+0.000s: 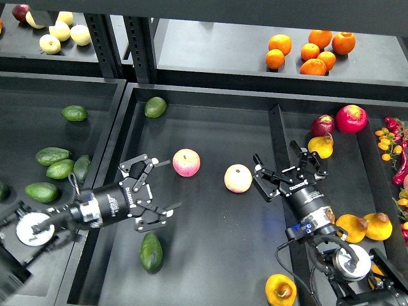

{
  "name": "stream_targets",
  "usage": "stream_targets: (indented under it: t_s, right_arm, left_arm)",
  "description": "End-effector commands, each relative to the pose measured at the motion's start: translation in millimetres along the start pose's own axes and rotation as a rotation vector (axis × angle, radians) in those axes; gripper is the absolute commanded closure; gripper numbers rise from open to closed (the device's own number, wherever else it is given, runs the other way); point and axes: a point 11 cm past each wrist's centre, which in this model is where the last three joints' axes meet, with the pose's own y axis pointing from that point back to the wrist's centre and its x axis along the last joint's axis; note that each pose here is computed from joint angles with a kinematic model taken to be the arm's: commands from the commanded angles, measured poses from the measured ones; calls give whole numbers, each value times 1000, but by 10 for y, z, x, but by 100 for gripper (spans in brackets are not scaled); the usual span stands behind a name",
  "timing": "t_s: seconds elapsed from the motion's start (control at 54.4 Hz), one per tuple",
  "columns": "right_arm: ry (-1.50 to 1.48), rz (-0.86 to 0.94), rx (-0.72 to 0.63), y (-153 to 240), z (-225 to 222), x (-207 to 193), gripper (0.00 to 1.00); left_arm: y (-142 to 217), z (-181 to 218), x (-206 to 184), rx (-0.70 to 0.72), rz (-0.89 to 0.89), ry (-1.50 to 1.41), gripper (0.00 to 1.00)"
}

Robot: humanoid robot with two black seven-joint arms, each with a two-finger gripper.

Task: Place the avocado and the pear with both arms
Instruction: 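Swing the left gripper toward the dark green avocado near the robot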

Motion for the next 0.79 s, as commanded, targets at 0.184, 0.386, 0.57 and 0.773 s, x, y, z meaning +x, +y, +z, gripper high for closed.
stream_targets:
  t_s: [0.184, 0.386, 0.57, 0.773]
  right_arm:
    - [11, -17, -3, -93, -30, -78, 0]
    - [19, -24, -5, -153, -52, -120, 0]
    - [25, -24, -8, -217, -66, -164, 0]
    - [28, -31, 5, -247, -120, -194, 0]
  left_arm:
    - [280, 519, 89, 266, 179, -372, 0]
    - [195, 694, -40, 421, 213, -542, 0]
    - [16, 707, -161, 630, 242, -750, 0]
    - [-229, 541, -210, 729, 220, -858, 0]
